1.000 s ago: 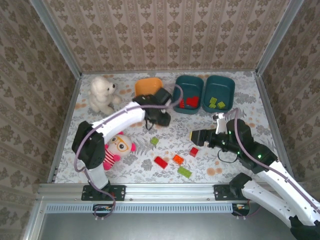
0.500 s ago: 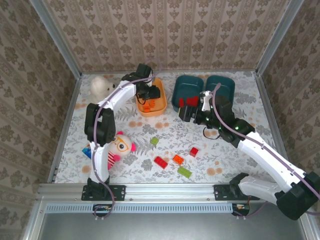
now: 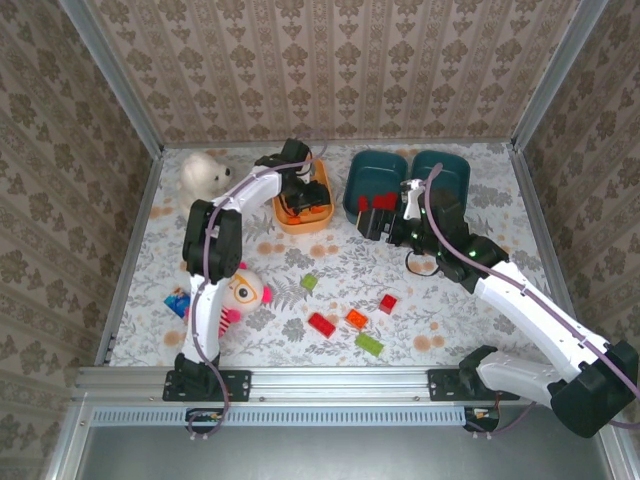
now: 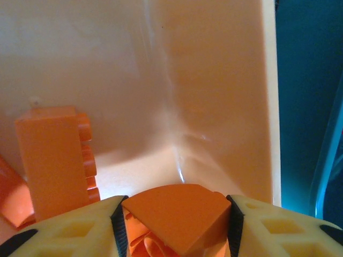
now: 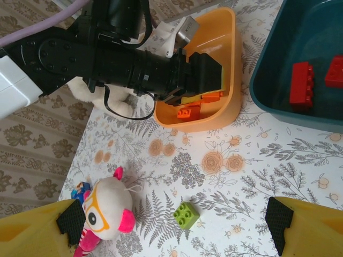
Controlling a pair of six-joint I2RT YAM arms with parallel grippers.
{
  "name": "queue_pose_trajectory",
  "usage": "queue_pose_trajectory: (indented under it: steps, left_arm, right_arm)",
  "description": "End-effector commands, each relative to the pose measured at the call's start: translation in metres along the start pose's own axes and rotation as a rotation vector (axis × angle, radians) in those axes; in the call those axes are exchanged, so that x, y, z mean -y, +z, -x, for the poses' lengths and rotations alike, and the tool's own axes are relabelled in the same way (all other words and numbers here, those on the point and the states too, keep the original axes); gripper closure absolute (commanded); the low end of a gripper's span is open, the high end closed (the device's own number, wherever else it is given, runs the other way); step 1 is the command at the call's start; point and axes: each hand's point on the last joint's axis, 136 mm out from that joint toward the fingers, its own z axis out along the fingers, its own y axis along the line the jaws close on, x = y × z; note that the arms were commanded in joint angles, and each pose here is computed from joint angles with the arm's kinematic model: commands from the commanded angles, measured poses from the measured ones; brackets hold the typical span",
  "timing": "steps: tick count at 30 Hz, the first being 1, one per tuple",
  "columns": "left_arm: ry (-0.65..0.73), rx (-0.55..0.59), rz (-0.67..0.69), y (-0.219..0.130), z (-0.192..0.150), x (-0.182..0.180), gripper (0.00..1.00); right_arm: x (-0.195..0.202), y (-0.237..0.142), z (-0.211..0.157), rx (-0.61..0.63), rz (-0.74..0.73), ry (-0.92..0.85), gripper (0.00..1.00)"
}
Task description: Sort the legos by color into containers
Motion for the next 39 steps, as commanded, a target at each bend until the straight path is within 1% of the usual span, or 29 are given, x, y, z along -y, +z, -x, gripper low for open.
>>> queue_pose_trajectory:
  steps: [1, 5, 6, 7, 11, 13, 15, 19, 24, 27, 29, 31, 35, 39]
  left_arm:
    - [-0.013, 0.007, -0.028, -0.005, 0.006, 0.008, 0.45]
    - [-0.005, 0.049, -0.038, -0.023, 0.013, 0.017, 0.4]
    - [-0.004, 0.057, -0.039, -0.028, 0.015, 0.019, 0.34]
    - [-0.023, 0.079, -0.039, -0.038, 0.023, 0.011, 0.33]
    - [-0.027, 0.139, -0.042, -0.069, 0.028, 0.016, 0.34]
    - [-0.036, 0.177, -0.045, -0.089, 0.025, 0.017, 0.34]
    - [-0.045, 0.208, -0.058, -0.109, 0.014, 0.018, 0.34]
    - [-0.056, 0.254, -0.053, -0.144, -0.026, 0.01, 0.34]
    - [-0.121, 0.323, -0.012, -0.177, -0.098, -0.024, 0.34]
    - [-0.189, 0.34, -0.009, -0.191, -0.144, -0.048, 0.32]
    - [-0.2, 0.338, -0.045, -0.198, -0.177, -0.05, 0.31]
    - [-0.229, 0.337, -0.061, -0.203, -0.2, -0.06, 0.29]
    - [-0.269, 0.367, -0.088, -0.219, -0.231, -0.073, 0.27]
    - [-0.29, 0.387, -0.099, -0.229, -0.243, -0.077, 0.27]
  right_arm:
    - [0.001, -0.005, 0.005, 0.012, -0.011, -0.004, 0.09]
    - [0.003, -0.007, 0.002, -0.013, -0.033, -0.04, 0.09]
    - [0.004, -0.008, 0.0, -0.021, -0.037, -0.051, 0.09]
    - [0.004, -0.008, -0.001, -0.028, -0.04, -0.059, 0.09]
    - [0.0, -0.004, -0.014, -0.101, -0.051, -0.168, 0.11]
    - [-0.001, 0.004, -0.028, -0.164, -0.06, -0.224, 0.12]
    - [-0.002, 0.013, -0.04, -0.214, -0.059, -0.258, 0.14]
    - [-0.008, 0.024, -0.073, -0.315, -0.073, -0.403, 0.15]
    - [-0.026, 0.043, -0.132, -0.486, -0.041, -0.584, 0.14]
    - [-0.026, 0.071, -0.164, -0.587, -0.047, -0.629, 0.13]
    - [-0.024, 0.089, -0.177, -0.65, -0.079, -0.653, 0.13]
    - [-0.019, 0.106, -0.188, -0.714, -0.128, -0.67, 0.13]
    - [-0.005, 0.134, -0.197, -0.775, -0.231, -0.707, 0.13]
    - [0.009, 0.152, -0.203, -0.822, -0.304, -0.748, 0.13]
